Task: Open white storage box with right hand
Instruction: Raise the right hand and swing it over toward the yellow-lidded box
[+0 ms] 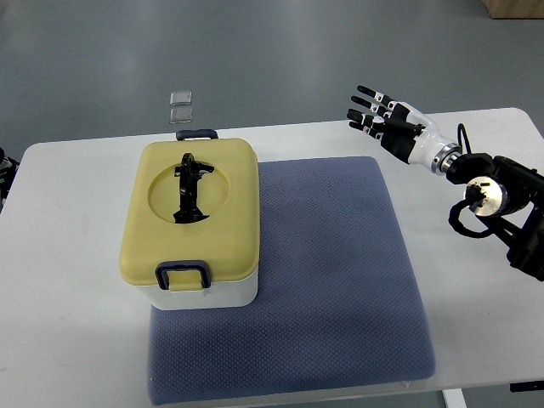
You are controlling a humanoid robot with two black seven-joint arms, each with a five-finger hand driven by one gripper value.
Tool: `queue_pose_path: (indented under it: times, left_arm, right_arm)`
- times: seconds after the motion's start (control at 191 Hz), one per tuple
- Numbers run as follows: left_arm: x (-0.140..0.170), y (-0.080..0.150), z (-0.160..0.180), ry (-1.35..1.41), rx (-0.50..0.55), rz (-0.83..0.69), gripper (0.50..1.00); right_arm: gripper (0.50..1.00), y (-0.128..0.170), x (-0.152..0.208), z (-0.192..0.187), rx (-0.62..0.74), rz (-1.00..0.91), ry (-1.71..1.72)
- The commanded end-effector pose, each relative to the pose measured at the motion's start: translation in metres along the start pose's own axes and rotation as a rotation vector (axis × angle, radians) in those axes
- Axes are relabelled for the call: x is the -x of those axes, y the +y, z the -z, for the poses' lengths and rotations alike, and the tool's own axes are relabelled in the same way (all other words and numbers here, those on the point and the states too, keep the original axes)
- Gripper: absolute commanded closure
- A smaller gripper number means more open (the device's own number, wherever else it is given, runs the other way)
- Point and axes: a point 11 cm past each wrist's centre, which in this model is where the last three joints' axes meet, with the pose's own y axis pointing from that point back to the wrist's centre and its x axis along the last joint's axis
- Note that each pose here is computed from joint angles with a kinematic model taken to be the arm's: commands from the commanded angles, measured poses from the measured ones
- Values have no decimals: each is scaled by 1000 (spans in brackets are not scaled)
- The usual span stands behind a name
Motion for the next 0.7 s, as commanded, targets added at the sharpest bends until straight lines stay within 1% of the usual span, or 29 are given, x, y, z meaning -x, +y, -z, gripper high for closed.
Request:
queue_pose_path:
  times: [0.0, 0.1, 0.22, 0.42, 0.556, 0.603, 0.692]
  left_arm:
    - [0, 0, 0, -1, 0, 0, 500]
    - [0, 0, 0, 0, 0, 0, 500]
    - [0, 0, 0, 0, 0, 0, 500]
    - [0, 0, 0, 0, 0, 0, 500]
    - [0, 0, 0, 0, 0, 0, 500]
    - [0, 0, 0, -1, 0, 0, 500]
    - [0, 0, 0, 0, 0, 0, 500]
  right_arm:
    - [564, -1, -5, 26, -21, 2, 94]
    - [566, 2, -7, 46, -27, 21, 251]
    - [566, -6, 18, 72, -78, 108, 509]
    - [566, -17, 76, 93, -143, 293, 968]
    - [568, -19, 113, 115, -238, 406, 1154]
    - [568, -20, 132, 120, -270, 467, 1232]
    - [570, -22, 161, 123, -285, 574, 1365]
